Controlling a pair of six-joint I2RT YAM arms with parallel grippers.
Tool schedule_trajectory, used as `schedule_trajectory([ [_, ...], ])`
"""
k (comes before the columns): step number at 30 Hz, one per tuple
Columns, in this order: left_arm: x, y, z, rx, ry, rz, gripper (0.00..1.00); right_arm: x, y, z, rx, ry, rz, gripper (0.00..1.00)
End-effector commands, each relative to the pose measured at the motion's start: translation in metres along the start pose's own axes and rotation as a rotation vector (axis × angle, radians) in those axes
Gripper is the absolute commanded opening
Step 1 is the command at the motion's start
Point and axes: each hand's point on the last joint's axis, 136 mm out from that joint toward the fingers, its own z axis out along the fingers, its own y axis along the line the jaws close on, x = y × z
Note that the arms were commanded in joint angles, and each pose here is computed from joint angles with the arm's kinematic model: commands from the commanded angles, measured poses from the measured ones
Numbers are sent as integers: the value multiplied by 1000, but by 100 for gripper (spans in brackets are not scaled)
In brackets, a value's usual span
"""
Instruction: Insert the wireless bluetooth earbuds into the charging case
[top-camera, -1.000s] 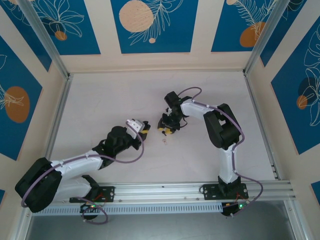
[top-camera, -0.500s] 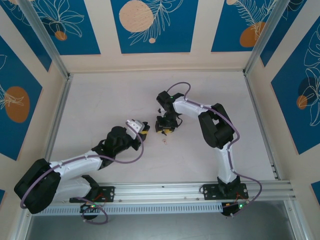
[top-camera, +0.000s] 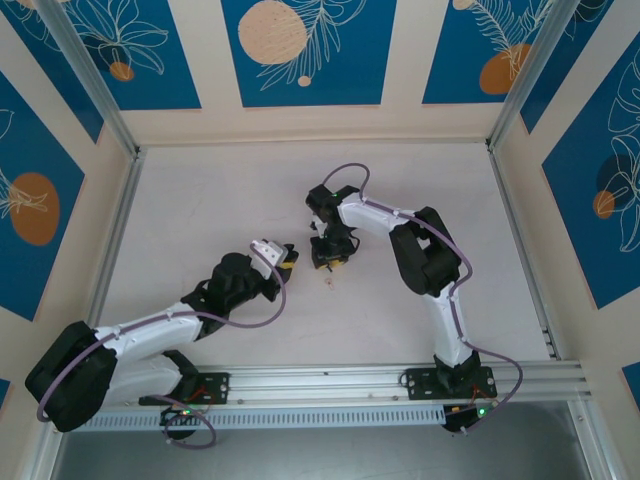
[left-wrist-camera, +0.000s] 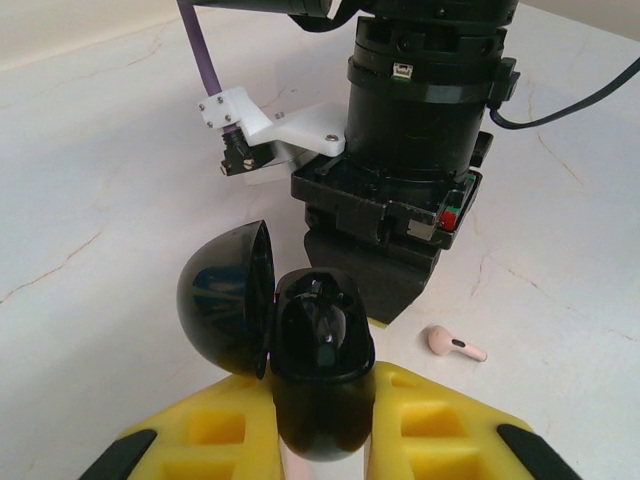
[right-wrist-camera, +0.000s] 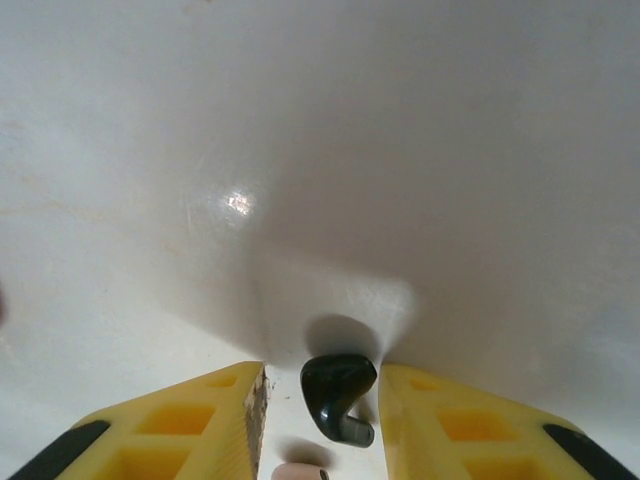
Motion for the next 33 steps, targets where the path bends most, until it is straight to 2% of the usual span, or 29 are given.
schedule_trajectory([
  [1, -1, 6, -3, -24, -6, 16, 19, 0, -6, 13, 45, 31, -26, 32],
  [8, 4, 4, -2, -10, 11, 21, 19, -7, -7, 13, 53, 1, -29, 23],
  [13, 14, 0, 2, 12, 29, 28, 19, -13, -4, 0, 24, -70, -13, 21],
  [22, 22, -16, 20, 103, 9, -2, 18, -20, 8, -57, -162, -332, 53, 19],
  [29, 8, -29, 34, 157, -67, -25, 18, -12, 18, -118, -277, -553, 19, 19],
  [33, -5, -35, 41, 185, -108, -29, 18, -7, 28, -142, -352, -640, 4, 19],
])
